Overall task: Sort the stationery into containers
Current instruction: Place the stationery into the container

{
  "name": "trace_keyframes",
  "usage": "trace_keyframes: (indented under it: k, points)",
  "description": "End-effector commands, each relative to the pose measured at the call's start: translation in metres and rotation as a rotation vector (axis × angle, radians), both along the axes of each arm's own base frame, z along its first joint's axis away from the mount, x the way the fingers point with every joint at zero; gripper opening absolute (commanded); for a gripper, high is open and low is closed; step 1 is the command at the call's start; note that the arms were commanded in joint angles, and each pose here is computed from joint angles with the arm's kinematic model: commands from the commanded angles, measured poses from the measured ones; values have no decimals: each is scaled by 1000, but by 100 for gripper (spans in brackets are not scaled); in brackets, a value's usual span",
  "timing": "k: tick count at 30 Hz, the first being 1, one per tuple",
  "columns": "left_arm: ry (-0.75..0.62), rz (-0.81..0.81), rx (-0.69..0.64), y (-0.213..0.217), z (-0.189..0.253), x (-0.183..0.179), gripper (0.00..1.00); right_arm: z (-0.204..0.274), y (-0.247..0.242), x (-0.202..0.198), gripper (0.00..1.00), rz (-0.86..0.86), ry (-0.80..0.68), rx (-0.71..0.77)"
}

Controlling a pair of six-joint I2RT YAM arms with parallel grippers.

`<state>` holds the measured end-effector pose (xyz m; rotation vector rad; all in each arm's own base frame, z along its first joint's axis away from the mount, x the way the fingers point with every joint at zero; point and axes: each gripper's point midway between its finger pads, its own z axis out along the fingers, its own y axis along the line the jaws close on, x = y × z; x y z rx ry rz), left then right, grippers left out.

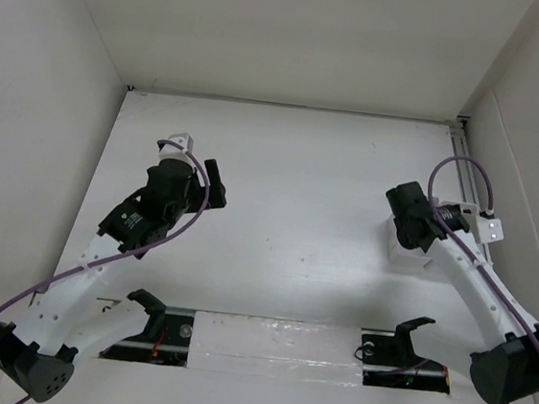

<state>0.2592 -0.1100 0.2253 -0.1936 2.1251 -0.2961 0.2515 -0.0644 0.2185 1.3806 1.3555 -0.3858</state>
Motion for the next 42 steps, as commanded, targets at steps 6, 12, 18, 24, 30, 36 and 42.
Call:
trace_keyframes:
  k: [6,12,18,24,30,36,42]
  points:
    - [-63,-24,-32,-2,17,-1,100,11,-24,-5,0,-144,26,-105]
    - [-69,-45,-38,-3,17,-5,100,7,-38,-5,0,-204,54,-123]
    - [-67,-53,-42,-5,17,-6,100,0,-40,-5,0,-216,75,-130]
    - [-75,-53,-46,-6,19,-5,100,-27,-37,0,0,-218,167,-145]
    - [-81,-61,-55,-7,22,-6,100,-32,-34,0,0,-212,179,-140]
    - [-81,-74,-51,-8,21,-7,100,-37,-25,3,0,-173,194,-151]
    - [-89,-74,-55,-7,24,-8,100,-44,-21,8,0,-158,236,-169]
